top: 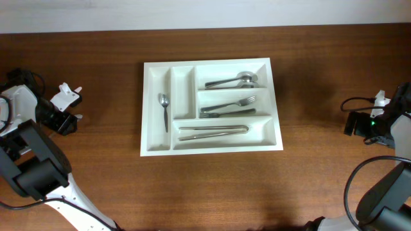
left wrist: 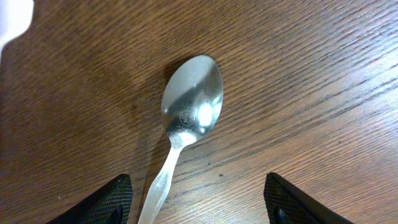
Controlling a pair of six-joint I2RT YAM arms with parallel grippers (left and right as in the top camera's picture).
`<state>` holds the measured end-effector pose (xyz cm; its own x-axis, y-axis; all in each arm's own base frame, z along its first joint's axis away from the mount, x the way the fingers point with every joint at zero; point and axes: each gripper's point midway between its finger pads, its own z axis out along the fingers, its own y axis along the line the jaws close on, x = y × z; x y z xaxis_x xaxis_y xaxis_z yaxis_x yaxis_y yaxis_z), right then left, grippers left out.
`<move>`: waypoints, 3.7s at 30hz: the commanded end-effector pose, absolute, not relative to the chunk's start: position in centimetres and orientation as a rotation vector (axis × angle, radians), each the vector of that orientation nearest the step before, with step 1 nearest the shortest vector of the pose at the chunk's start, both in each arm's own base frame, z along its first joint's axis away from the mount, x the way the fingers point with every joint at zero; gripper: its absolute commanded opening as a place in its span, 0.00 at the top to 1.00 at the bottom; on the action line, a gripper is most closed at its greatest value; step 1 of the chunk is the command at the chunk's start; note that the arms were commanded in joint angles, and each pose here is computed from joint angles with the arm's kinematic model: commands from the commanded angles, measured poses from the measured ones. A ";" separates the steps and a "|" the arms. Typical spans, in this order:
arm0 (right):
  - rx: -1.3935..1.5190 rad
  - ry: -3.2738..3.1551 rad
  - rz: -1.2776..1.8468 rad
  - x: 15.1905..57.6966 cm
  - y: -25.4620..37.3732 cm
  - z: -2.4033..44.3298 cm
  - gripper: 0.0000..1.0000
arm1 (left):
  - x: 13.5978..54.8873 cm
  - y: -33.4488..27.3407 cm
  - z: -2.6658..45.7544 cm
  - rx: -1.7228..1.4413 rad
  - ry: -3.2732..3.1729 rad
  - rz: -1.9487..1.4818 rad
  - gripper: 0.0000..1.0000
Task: Pack container
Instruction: 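Move the left gripper back over the second silver spoon, then lower the left gripper and grasp the second spoon, then carry the spoon into the left compartment and open the left gripper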
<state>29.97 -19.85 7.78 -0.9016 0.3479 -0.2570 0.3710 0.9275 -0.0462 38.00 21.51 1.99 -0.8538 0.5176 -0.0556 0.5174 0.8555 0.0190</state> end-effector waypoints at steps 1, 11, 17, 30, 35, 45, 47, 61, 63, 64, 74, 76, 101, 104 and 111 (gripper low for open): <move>0.532 2.842 -0.123 30.1 -19.7 7.6 0.01 | 37.9 21.7 0.3 0.861 2.988 -0.019 0.30; 0.532 2.842 -0.124 30.1 -19.7 7.6 0.01 | 38.1 21.9 -0.7 0.862 2.991 -0.018 0.30; 0.532 2.842 -0.124 30.1 -19.7 7.6 0.01 | 38.1 21.9 -0.7 0.861 2.991 -0.018 0.50; 0.532 2.842 -0.124 30.1 -19.7 7.6 0.01 | 38.1 21.9 -0.7 0.851 2.994 -0.019 0.90; 0.532 2.842 -0.123 30.1 -19.7 7.6 0.01 | 38.2 21.8 -0.6 0.819 3.002 -0.018 0.91; 0.532 2.842 -0.123 30.1 -19.7 7.6 0.01 | 40.1 21.5 0.9 0.474 3.037 0.023 0.98; 0.532 2.842 -0.123 30.1 -19.7 7.6 0.01 | 41.1 21.1 1.8 0.371 3.032 0.035 0.98; 0.532 2.842 -0.123 30.1 -19.7 7.6 0.01 | 46.0 5.8 9.9 -0.243 2.980 -0.463 0.98; 0.532 2.842 -0.123 30.1 -19.7 7.6 0.01 | 45.6 3.2 10.1 -0.263 3.010 -0.536 0.98; 0.532 2.842 -0.124 30.1 -19.7 7.6 0.01 | 45.3 2.0 10.2 -0.253 3.025 -0.562 0.98; 0.532 2.842 -0.124 30.1 -19.7 7.6 0.01 | 44.3 -6.0 10.4 -0.044 3.089 -0.633 0.98; 0.532 2.842 -0.124 30.1 -19.7 7.6 0.01 | 44.2 -6.9 10.4 -0.018 3.093 -0.634 0.98; 0.532 2.842 -0.124 30.1 -19.7 7.6 0.01 | 50.1 -2.7 11.0 -0.027 2.879 -0.400 0.20; 0.532 2.842 -0.123 30.1 -19.7 7.6 0.01 | 50.9 2.1 11.3 -0.107 2.848 -0.248 0.14; 0.532 2.842 -0.123 30.1 -19.7 7.6 0.01 | 50.2 13.7 11.3 0.140 2.843 0.195 0.01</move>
